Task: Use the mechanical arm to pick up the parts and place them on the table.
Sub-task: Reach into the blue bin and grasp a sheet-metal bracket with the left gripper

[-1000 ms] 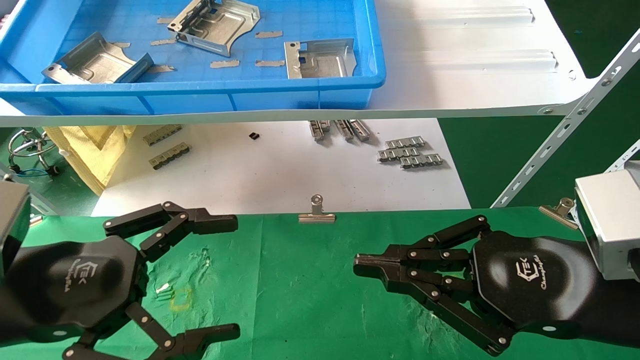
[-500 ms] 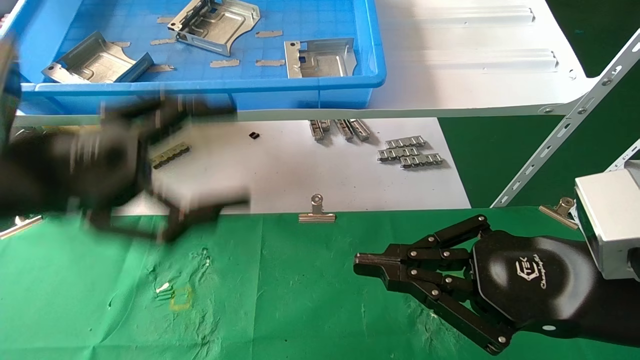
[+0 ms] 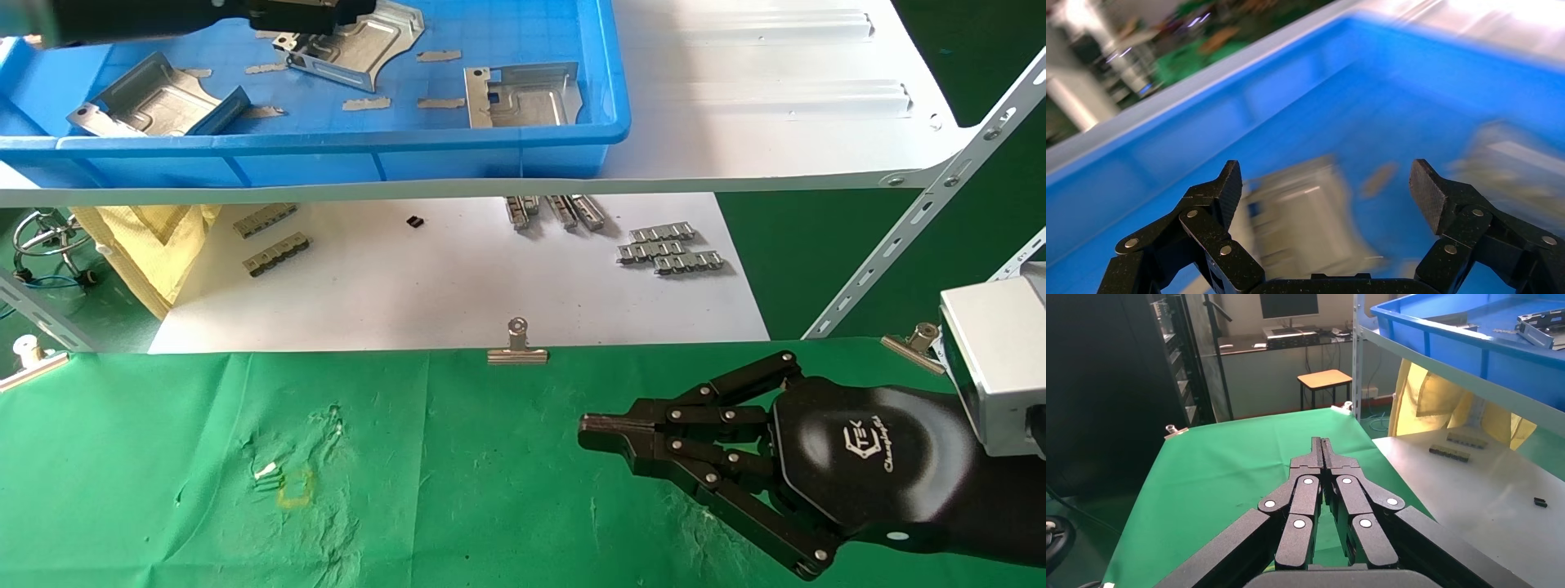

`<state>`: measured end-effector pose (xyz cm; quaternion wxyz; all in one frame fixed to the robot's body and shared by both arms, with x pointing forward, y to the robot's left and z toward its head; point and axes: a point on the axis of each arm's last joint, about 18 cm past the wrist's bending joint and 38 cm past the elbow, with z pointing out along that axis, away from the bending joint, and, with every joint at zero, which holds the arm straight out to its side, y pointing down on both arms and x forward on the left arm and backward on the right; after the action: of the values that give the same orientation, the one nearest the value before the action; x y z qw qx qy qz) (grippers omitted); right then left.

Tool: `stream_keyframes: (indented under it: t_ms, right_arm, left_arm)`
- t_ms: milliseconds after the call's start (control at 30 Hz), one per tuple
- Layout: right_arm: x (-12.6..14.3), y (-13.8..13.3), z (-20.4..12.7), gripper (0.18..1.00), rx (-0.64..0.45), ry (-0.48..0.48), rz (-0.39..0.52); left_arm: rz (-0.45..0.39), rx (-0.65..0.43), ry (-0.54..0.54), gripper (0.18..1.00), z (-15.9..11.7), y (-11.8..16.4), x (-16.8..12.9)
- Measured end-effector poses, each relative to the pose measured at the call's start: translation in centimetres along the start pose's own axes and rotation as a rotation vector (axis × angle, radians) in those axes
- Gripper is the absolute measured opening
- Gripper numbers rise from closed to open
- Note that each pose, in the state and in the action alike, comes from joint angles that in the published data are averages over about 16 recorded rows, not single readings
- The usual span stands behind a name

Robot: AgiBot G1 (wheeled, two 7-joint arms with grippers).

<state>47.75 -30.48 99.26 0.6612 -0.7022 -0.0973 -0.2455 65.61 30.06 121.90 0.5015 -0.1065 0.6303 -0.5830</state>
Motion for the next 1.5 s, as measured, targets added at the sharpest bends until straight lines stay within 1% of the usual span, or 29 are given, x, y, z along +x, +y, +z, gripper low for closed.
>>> stream_keyframes:
  t_ms: [167, 367, 600, 667, 800, 867, 1000, 1067, 1500]
  right_arm:
    - [0.0, 0.0, 0.0, 0.192, 0.0, 0.0, 0.0]
    - [0.0, 0.0, 0.0, 0.201, 0.0, 0.0, 0.0]
    - [0.0, 0.0, 0.0, 0.234, 0.0, 0.0, 0.0]
    - [0.0, 0.0, 0.0, 0.258, 0.0, 0.0, 0.0]
    - [0.0, 0.0, 0.0, 0.303, 0.0, 0.0, 0.0]
    - [0.0, 0.0, 0.0, 0.34, 0.0, 0.0, 0.0]
    - [0.0, 0.0, 0.0, 0.408, 0.0, 0.0, 0.0]
    - [0.0, 0.0, 0.0, 0.458, 0.0, 0.0, 0.0]
    - [0.0, 0.0, 0.0, 0.762, 0.0, 0.0, 0.0]
  left_arm:
    - [0.005, -0.081, -0.108, 1.001, 2.0, 0.4, -1.5]
    - [-0.004, -0.14, -0.167, 0.995, 3.2, 1.0, -1.9]
    - [-0.034, -0.156, -0.203, 0.968, 3.5, 1.3, -2.3]
    - [-0.048, -0.153, -0.212, 0.957, 3.4, 1.4, -2.4]
    - [-0.079, -0.14, -0.227, 0.91, 3.3, 1.4, -2.7]
    - [-0.094, -0.134, -0.233, 0.889, 3.3, 1.4, -2.8]
    - [-0.115, -0.127, -0.24, 0.817, 3.1, 1.4, -3.0]
    - [-0.122, -0.125, -0.241, 0.789, 3.1, 1.5, -3.0]
    - [-0.112, -0.154, -0.247, 0.481, 2.8, 2.0, -3.2]
